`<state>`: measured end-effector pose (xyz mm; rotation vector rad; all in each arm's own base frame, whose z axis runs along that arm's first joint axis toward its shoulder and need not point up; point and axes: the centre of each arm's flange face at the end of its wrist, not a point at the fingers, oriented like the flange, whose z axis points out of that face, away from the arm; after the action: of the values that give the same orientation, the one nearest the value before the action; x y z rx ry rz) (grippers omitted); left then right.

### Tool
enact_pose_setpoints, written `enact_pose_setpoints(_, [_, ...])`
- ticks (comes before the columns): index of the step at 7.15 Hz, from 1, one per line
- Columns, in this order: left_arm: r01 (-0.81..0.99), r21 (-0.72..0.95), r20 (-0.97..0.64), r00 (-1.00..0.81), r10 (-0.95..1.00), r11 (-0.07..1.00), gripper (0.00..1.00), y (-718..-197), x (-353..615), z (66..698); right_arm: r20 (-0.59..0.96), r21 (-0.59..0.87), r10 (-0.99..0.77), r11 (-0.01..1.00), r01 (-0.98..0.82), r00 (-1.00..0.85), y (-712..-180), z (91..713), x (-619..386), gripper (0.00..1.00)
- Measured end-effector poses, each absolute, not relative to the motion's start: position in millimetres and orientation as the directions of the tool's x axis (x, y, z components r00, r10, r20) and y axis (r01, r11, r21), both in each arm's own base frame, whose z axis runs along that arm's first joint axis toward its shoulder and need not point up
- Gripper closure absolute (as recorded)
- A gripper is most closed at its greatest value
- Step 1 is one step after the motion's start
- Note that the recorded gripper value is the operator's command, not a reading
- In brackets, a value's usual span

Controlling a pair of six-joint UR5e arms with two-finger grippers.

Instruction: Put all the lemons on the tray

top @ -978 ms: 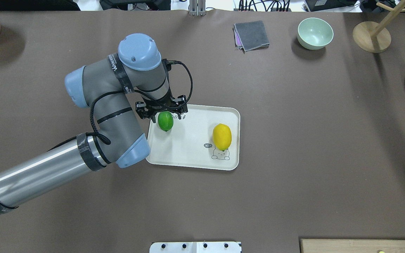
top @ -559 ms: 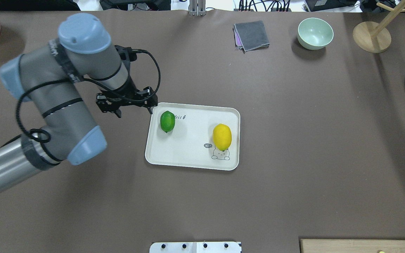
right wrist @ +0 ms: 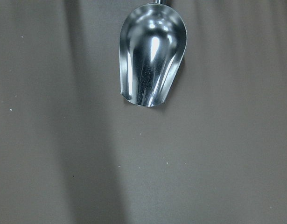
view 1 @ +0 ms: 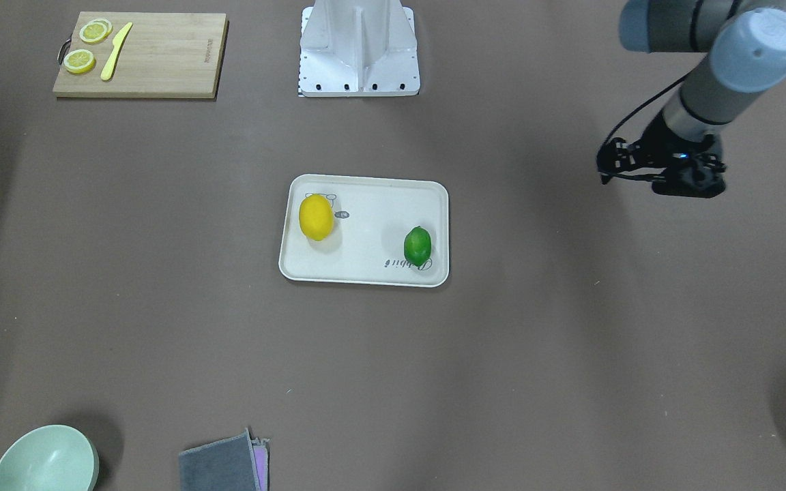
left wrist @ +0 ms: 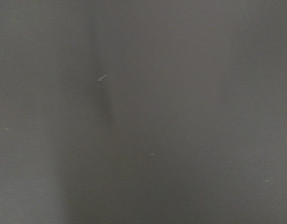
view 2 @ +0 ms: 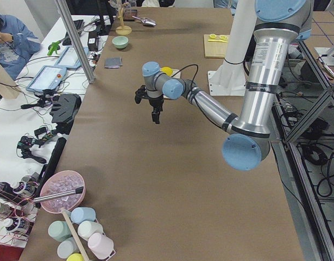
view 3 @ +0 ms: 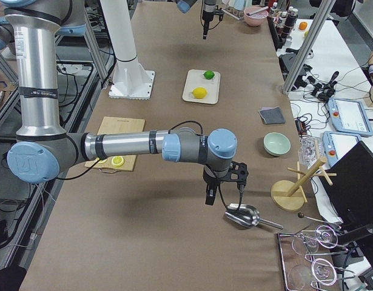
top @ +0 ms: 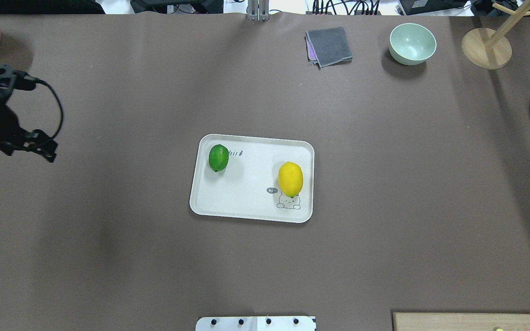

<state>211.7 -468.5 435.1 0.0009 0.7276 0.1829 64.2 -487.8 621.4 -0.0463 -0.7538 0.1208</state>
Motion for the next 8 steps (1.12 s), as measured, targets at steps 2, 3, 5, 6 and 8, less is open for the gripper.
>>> enact_pose_setpoints(2, [-0.166, 0.022, -0.658, 0.74, 0.14, 0.986, 0.02, -453.1, 126.1, 506.2, 0.678, -0.077, 0.121, 0.993, -0.093, 0.725, -488.1, 619.9, 64.4, 0.0])
enact_pose_setpoints(3, [-0.153, 0.006, -0.675, 0.728, 0.117, 0.988, 0.02, -444.3, 90.7, 529.9, 0.678, -0.076, 0.119, 0.993, -0.092, 0.726, -487.3, 620.3, 64.5, 0.0])
enact_pose_setpoints(5, [-0.134, 0.008, -0.692, 0.714, 0.102, 0.991, 0.02, -432.1, 36.8, 562.3, 0.676, -0.082, 0.123, 0.992, -0.092, 0.726, -485.6, 622.9, 64.6, 0.0])
enact_pose_setpoints(6, [-0.105, -0.004, -0.695, 0.715, 0.073, 0.994, 0.02, -427.4, 11.9, 578.2, 0.676, -0.084, 0.126, 0.992, -0.094, 0.726, -485.6, 623.7, 64.6, 0.0])
enact_pose_setpoints(8, [-0.055, -0.021, -0.695, 0.718, 0.025, 0.998, 0.02, -411.9, -37.0, 603.3, 0.675, -0.085, 0.127, 0.992, -0.094, 0.727, -485.5, 623.9, 64.7, 0.0])
